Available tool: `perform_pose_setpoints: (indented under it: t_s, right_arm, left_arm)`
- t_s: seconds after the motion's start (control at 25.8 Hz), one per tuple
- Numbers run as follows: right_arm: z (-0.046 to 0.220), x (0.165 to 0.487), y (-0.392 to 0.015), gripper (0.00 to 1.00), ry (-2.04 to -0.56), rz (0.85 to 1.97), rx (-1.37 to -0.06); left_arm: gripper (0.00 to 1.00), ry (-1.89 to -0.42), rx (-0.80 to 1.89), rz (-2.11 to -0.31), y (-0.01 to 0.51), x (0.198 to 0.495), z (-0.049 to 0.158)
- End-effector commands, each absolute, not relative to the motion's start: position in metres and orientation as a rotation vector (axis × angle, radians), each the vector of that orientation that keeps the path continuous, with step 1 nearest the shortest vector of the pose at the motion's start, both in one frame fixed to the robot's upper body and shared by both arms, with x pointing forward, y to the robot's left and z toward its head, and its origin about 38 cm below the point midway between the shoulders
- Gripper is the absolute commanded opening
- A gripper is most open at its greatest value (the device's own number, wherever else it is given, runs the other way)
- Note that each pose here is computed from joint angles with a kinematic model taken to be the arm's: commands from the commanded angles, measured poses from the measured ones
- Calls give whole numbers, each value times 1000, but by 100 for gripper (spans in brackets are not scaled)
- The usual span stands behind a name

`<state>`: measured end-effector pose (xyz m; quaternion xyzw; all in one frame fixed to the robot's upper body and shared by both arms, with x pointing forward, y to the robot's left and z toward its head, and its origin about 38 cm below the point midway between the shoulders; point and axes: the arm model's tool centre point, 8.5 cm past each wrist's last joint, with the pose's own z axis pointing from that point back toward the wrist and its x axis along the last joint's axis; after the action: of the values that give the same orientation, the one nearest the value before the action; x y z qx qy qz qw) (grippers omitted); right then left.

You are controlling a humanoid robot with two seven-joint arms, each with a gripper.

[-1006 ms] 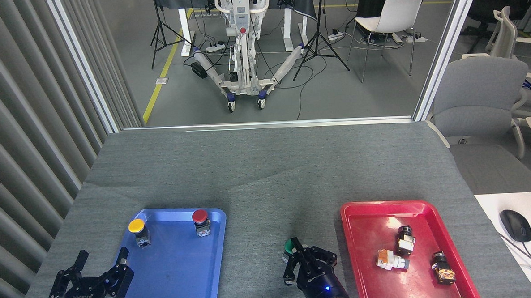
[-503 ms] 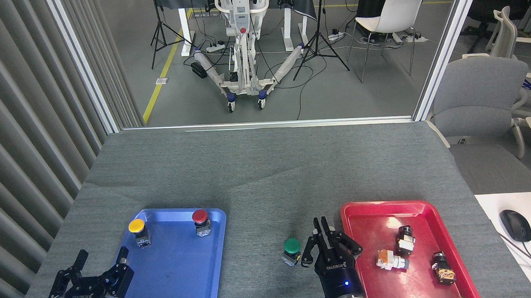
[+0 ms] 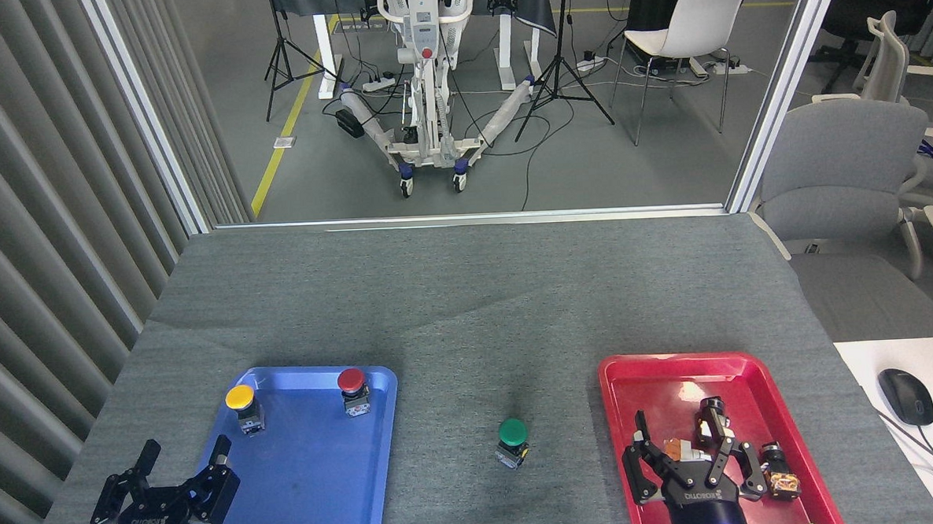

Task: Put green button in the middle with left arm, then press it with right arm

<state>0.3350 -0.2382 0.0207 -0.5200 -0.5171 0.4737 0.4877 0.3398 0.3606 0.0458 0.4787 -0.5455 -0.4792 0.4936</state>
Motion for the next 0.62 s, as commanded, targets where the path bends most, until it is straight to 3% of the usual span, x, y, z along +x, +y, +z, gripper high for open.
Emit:
perform_pose_setpoints:
  t_s: [0.0, 0.19, 0.46, 0.58]
  right_arm:
    - [23, 318, -260, 100, -1241, 1124, -1269]
    - [15, 303, -267, 100, -1203, 1156, -1252]
    - [14, 302, -267, 100, -1195, 1157, -1250]
    - [13, 302, -264, 100, -1197, 1157, -1244]
  left_arm:
    - [100, -1358, 1144, -1186, 354, 339, 49]
    - [100, -1443, 1074, -1255, 342, 336, 48]
    - [100, -1425, 1078, -1247, 340, 337, 43]
    - [100, -1418, 1030, -1296, 343, 340, 32]
